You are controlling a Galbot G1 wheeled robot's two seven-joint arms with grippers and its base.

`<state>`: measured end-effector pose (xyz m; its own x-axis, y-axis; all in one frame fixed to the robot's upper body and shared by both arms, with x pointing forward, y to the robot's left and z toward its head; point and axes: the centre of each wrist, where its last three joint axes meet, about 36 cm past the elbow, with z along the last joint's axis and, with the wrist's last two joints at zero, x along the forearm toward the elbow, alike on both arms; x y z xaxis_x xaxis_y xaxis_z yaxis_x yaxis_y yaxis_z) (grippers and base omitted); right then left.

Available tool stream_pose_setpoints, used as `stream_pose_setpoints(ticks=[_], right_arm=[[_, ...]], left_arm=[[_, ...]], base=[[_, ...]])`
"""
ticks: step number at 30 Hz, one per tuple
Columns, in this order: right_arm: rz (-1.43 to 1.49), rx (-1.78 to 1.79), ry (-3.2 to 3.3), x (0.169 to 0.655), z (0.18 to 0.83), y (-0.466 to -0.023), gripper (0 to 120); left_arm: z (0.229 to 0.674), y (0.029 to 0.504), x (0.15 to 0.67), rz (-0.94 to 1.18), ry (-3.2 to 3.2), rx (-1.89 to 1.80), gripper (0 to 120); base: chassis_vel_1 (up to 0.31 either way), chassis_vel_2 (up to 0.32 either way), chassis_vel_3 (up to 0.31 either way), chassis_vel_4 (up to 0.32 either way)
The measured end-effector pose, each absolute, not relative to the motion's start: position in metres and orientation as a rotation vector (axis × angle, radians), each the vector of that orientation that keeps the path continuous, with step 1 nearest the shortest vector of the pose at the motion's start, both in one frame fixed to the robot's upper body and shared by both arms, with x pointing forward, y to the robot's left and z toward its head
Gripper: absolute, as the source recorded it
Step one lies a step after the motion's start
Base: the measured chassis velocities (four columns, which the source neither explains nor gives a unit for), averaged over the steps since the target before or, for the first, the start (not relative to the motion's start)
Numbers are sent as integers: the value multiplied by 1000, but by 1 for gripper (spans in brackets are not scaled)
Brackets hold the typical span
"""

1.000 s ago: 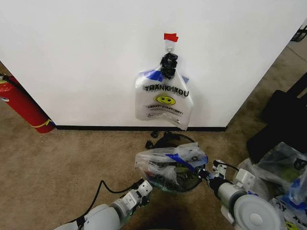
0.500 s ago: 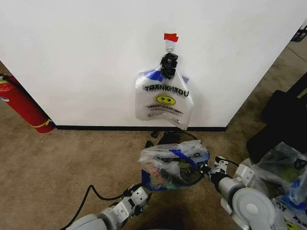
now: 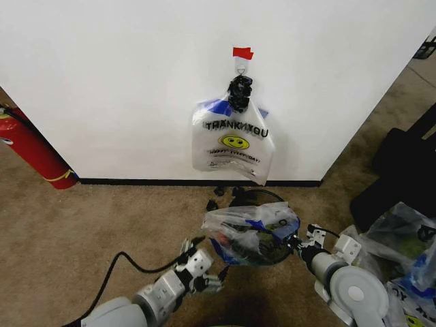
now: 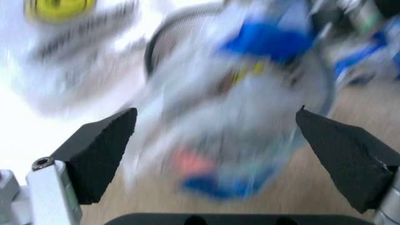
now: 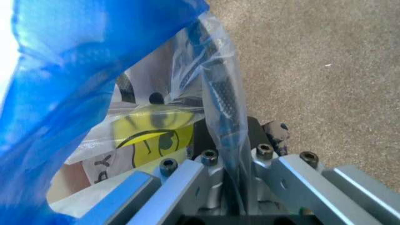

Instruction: Pick up the garbage bag from the wall and place it over the trash bin.

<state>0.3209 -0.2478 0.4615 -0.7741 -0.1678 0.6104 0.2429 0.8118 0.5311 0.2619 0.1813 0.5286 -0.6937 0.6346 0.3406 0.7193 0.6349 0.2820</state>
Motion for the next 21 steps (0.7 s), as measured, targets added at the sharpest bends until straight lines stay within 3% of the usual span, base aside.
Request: stream_pose_setpoints(ticks=[6, 10, 21], right_arm=[[-775, -50, -2317, 318, 459, -242, 0], [-761, -52, -2314, 316, 457, -240, 0], [-759, -60, -2310, 312, 456, -238, 0]], left_arm=[[530, 177, 280, -646, -2647, -1345, 100], [528, 167, 298, -837, -2626, -1534, 100], [507, 134, 336, -1020, -2479, -1642, 96]], base=[[0, 0, 0, 0], [0, 0, 0, 0], [0, 0, 0, 0]])
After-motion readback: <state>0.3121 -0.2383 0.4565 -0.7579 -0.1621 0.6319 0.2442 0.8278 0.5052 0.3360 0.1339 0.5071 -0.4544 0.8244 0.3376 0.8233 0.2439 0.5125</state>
